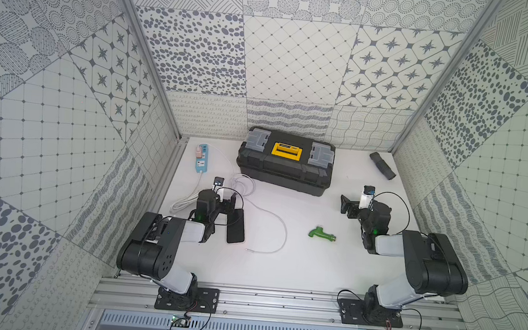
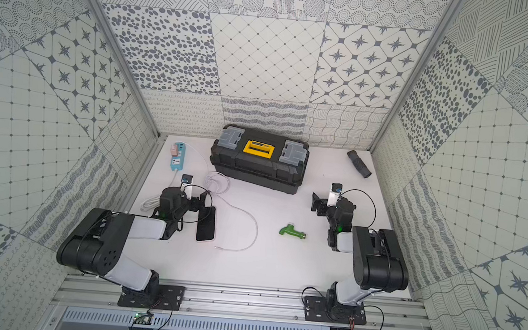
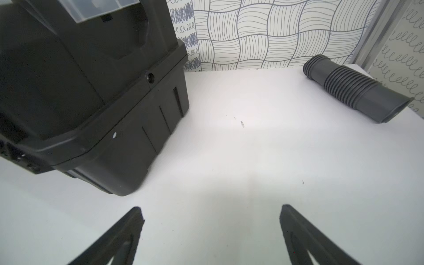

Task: Plug the charging cable into the phone
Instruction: Pick up the charging cable from the center of the board.

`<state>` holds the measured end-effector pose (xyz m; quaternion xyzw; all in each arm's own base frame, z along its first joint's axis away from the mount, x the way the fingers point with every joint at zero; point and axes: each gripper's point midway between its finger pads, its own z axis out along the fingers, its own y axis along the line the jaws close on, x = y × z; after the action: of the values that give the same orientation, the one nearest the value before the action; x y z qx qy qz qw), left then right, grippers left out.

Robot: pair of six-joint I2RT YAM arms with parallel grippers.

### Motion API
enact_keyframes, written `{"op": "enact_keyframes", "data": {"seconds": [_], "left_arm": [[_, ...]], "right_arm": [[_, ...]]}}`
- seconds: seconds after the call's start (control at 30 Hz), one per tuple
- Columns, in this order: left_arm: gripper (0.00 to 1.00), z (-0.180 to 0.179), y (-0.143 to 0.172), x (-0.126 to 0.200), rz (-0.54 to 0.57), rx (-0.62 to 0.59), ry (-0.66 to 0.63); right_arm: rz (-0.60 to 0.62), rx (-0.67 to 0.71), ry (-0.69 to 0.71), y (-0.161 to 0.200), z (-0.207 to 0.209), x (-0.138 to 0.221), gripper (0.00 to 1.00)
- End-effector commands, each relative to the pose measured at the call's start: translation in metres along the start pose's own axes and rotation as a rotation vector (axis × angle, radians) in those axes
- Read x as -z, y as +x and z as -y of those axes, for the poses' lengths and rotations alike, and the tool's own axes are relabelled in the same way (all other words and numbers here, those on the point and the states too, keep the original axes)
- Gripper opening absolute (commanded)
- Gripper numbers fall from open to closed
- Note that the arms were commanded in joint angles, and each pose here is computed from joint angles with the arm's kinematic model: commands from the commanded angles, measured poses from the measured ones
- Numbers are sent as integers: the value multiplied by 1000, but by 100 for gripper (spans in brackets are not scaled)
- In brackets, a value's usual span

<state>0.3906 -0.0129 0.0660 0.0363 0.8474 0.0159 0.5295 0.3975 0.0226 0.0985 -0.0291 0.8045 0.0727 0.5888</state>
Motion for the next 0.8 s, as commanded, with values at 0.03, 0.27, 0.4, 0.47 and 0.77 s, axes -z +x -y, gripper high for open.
{"op": "enact_keyframes", "data": {"seconds": [0.03,0.27,0.4,0.47,0.77], "left_arm": [[97,-1,-16,-1,64,-4,4],[97,-1,-17,-1,65,-5,4],[97,-1,-16,-1,65,-4,4],[97,-1,-17,-1,65,-4,4],[97,-28,-26,5,18,54,-142]], "right_arm": [[41,16,-8,-13,-2,-2,97],[42,9,-22,-13,-3,-2,97],[42,5,-24,-13,-2,-2,97],[39,6,-26,-13,-2,-2,97],[43,-43,85,-22,17,2,97]]}}
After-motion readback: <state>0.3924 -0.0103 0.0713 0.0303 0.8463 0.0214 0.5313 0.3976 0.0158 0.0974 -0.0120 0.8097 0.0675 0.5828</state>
